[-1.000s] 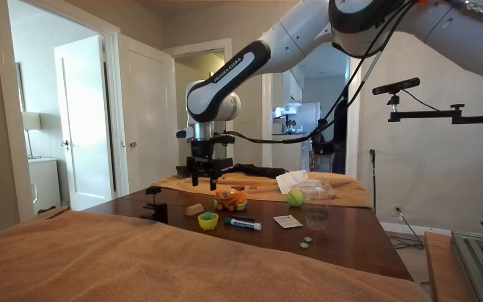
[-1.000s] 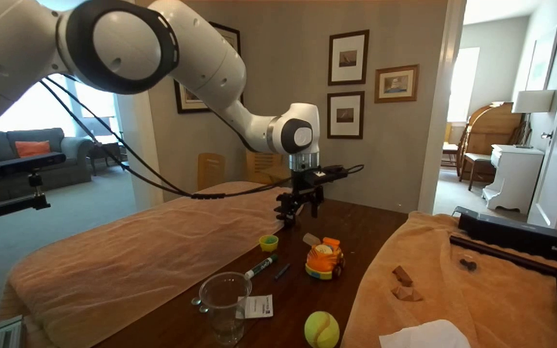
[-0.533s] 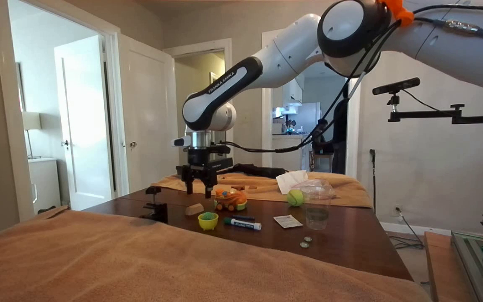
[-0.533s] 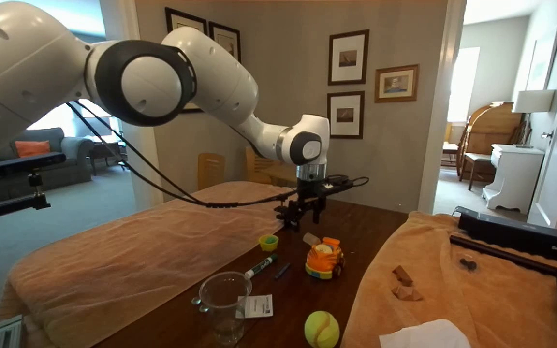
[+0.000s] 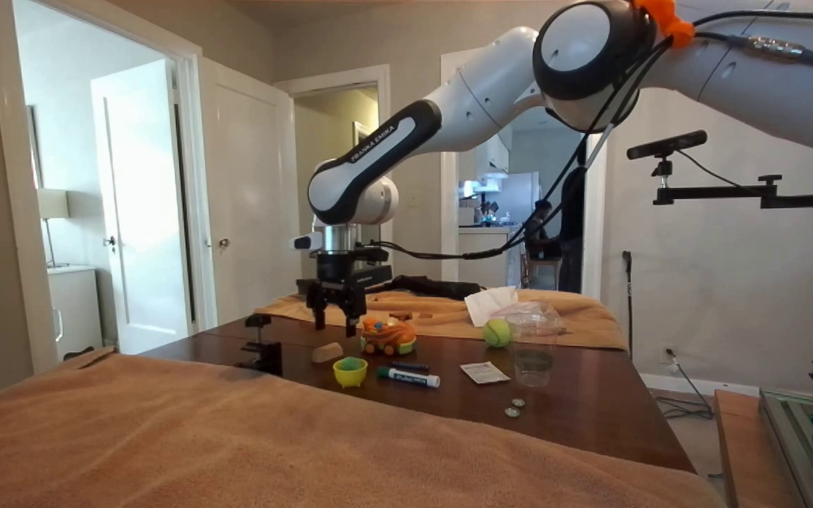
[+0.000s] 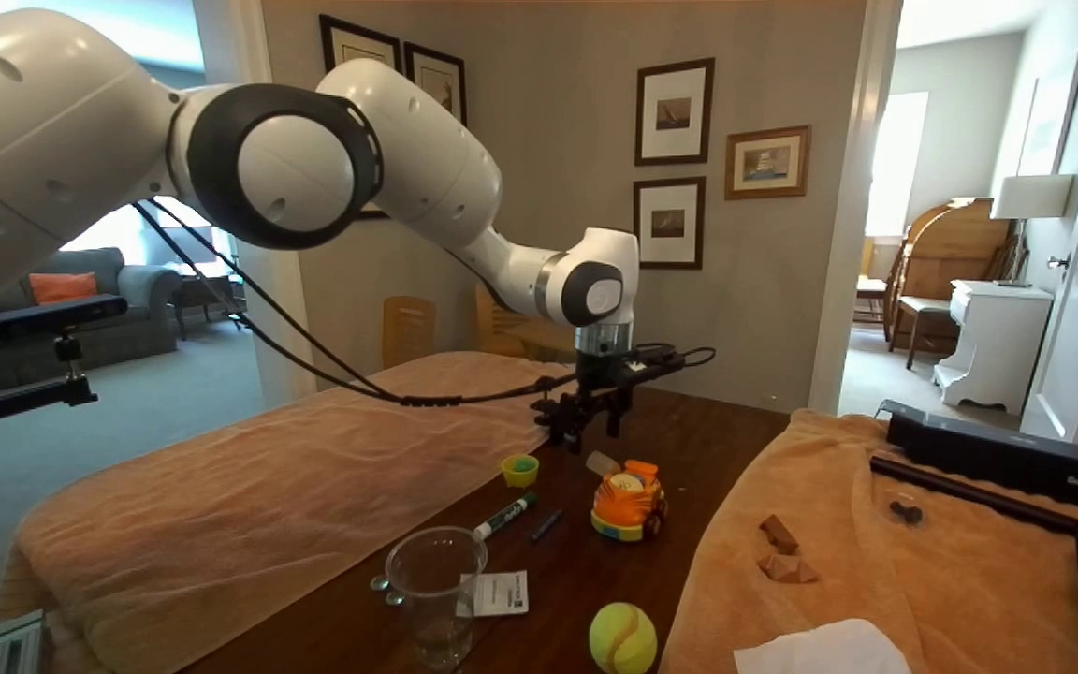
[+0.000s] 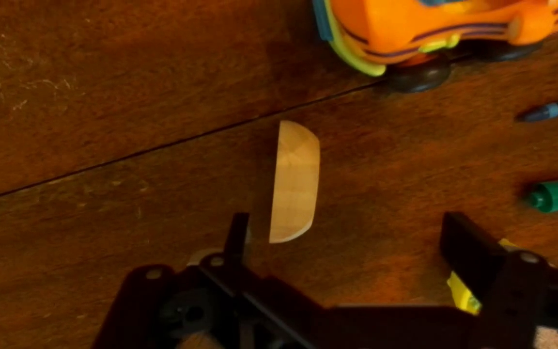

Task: Put the wooden block in the clear cup.

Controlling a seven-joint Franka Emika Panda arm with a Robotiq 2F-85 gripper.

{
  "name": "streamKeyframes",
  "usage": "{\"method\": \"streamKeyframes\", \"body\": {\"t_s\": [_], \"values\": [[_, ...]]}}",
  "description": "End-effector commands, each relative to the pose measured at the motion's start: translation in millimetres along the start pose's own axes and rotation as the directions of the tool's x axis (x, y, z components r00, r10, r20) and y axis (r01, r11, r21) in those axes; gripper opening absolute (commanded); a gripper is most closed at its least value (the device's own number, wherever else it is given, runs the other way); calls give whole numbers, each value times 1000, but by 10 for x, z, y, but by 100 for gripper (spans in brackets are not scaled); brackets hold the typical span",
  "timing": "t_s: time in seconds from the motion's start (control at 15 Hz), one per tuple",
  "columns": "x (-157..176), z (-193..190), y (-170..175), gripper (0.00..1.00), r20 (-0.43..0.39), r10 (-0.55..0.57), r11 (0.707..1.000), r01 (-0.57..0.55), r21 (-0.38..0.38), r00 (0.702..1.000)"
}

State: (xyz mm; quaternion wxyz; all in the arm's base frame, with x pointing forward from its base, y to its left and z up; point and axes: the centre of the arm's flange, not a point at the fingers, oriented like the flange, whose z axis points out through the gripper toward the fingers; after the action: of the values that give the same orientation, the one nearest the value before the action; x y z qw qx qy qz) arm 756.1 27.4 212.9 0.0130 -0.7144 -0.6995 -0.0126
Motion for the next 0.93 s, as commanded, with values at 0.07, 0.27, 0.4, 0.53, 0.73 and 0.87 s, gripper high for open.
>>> {"method": "streamKeyframes", "body": {"t_s": [0.07, 0.27, 0.4, 0.53, 0.73, 0.87], "values": [[38, 138, 158, 100, -26, -13, 998, 12, -56, 1000], [98, 216, 214, 100, -31, -24, 997, 22, -68, 999], [125, 262, 238, 100, -38, -26, 998, 23, -66, 999], [136, 301, 275, 94, -41, -28, 998, 25, -64, 999], [123, 351, 324, 81, -40, -34, 997, 31, -67, 999], [114, 366, 351, 62, -41, -38, 997, 35, -72, 998]]}}
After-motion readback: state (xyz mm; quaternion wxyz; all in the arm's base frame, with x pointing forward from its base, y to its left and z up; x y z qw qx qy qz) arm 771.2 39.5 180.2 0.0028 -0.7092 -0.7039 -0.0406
